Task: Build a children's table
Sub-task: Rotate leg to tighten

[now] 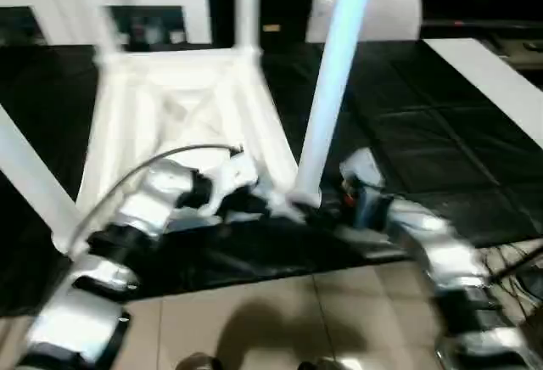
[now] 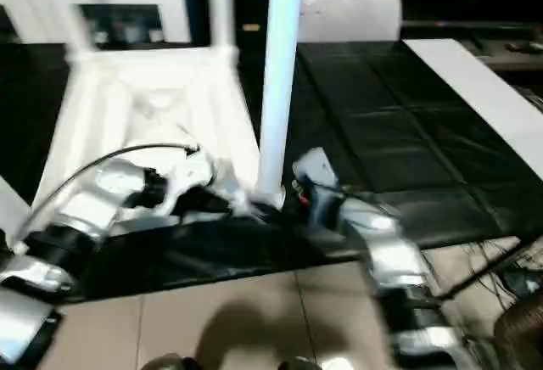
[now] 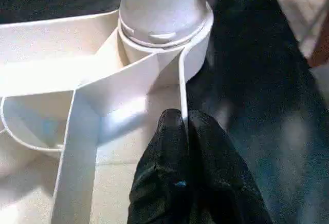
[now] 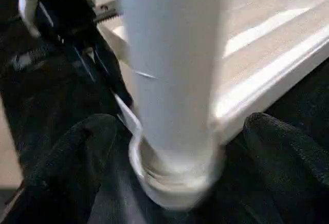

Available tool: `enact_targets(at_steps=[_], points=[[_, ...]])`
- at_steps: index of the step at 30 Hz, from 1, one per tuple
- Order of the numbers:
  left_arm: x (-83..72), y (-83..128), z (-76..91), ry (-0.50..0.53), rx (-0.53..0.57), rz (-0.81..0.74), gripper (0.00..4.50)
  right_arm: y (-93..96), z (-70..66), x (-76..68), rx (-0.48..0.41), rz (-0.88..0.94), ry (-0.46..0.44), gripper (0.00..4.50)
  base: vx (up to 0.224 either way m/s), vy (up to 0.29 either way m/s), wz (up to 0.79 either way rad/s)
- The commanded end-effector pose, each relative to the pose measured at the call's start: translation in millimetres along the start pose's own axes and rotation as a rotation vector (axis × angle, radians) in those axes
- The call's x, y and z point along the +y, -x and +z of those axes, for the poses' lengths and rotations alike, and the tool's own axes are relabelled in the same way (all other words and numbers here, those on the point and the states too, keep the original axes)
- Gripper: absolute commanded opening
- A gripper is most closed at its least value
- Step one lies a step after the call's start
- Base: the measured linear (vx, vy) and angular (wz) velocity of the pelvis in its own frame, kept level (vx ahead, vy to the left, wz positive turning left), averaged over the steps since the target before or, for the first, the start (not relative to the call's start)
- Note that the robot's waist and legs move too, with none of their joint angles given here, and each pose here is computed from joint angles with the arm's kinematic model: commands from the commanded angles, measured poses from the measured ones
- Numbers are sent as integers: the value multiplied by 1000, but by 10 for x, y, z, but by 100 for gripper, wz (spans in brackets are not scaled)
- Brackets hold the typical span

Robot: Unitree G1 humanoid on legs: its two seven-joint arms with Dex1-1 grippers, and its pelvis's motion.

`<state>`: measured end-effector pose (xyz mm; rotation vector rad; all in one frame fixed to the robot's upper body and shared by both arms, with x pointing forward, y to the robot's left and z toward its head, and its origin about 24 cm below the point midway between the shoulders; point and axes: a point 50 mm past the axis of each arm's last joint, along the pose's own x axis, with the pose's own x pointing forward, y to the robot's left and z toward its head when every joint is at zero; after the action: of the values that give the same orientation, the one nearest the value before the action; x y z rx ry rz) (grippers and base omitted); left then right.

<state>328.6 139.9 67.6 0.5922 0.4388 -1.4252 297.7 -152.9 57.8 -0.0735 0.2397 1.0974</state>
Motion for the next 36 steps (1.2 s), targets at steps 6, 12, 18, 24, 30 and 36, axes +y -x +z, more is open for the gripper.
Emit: enact_targets(at_steps=[6, 12, 18, 24, 30, 36], points=[[-111, -79, 27, -102, 78, -242, 0, 47, 117, 10, 1, 166, 72, 441, 0, 0, 0], [-109, -98, 70, -143, 88, -307, 0, -41, 131, -13, 30, 275, 76, 403, 0, 0, 0], [-106, -101, 77, -158, 99, -324, 0, -128, 108, -10, 73, 333, 93, 359, 0, 0, 0], [-102, -91, 72, -165, 105, -338, 0, -159, 106, -19, 87, 374, 95, 311, 0, 0, 0], [-98, -87, 63, -166, 109, -339, 0, -170, 90, -14, 95, 408, 90, 249, 0, 0, 0], [-96, -90, 53, -163, 111, -337, 0, -180, 62, 21, 93, 441, 67, 206, 0, 0, 0]])
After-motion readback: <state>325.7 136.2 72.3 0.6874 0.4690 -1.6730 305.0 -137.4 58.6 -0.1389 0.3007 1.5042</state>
